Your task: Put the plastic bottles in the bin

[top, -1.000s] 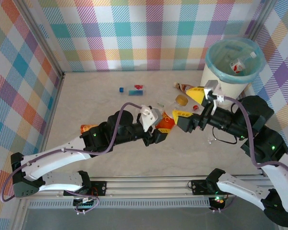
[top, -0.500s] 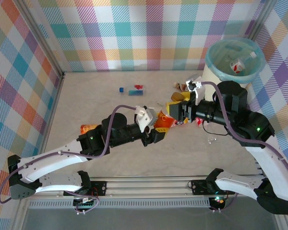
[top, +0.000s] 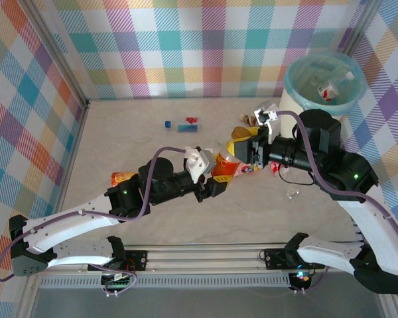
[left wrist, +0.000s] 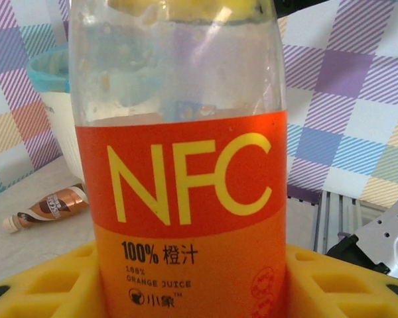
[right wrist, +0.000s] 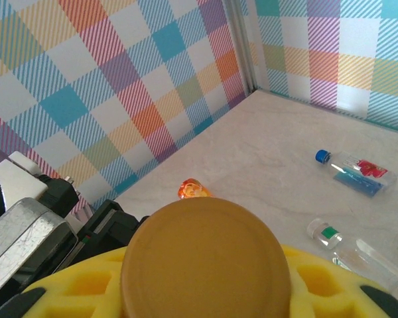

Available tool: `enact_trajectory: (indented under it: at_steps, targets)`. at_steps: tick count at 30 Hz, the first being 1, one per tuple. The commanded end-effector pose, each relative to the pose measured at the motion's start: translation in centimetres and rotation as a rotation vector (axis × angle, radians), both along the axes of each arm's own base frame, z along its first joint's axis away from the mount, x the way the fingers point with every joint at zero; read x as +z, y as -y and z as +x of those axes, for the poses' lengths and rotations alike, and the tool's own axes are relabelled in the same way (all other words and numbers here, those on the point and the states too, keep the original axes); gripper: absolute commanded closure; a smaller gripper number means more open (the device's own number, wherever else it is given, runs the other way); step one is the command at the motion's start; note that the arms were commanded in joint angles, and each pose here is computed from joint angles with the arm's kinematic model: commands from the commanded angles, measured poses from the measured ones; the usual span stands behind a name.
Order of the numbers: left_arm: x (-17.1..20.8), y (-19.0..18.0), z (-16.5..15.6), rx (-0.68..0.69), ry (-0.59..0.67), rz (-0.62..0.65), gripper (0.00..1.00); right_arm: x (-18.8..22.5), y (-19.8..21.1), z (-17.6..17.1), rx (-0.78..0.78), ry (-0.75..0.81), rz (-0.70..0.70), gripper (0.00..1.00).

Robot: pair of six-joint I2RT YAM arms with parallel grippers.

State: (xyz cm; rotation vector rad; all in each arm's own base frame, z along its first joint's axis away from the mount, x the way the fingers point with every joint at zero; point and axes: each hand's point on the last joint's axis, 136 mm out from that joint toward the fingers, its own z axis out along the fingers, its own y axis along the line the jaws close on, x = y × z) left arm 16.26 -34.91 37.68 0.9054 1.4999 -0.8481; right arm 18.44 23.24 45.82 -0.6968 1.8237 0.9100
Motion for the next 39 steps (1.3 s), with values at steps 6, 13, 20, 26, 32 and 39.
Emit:
enact_trajectory:
  at_steps: [6,13,20,26,32,39]
  targets:
    - [2.4,-2.0,1.2,0.124,0.011,-0.078,0.15,2.6,2.6,2.7,-0.165,0.173,-0.097,0.82]
    - [2.2,-3.1,1.5,0.163,-0.010,-0.095,0.12,5.4,7.8,9.3,-0.461,0.351,-0.328,0.84]
    - [2.3,-4.0,1.3,0.178,-0.025,-0.099,0.12,8.8,18.5,17.7,-0.940,0.480,-0.469,0.81]
    - [1.7,-4.8,1.5,0.208,-0.037,-0.093,0.11,6.2,25.1,23.2,-1.124,0.369,-0.545,0.72]
    - [-0.5,-5.6,2.5,0.287,-0.045,-0.058,0.10,0.8,28.1,25.9,-1.145,0.202,-0.611,0.57]
    - [-1.6,-5.9,3.0,0.324,-0.062,-0.024,0.08,1.0,28.4,25.7,-1.138,0.206,-0.576,0.46]
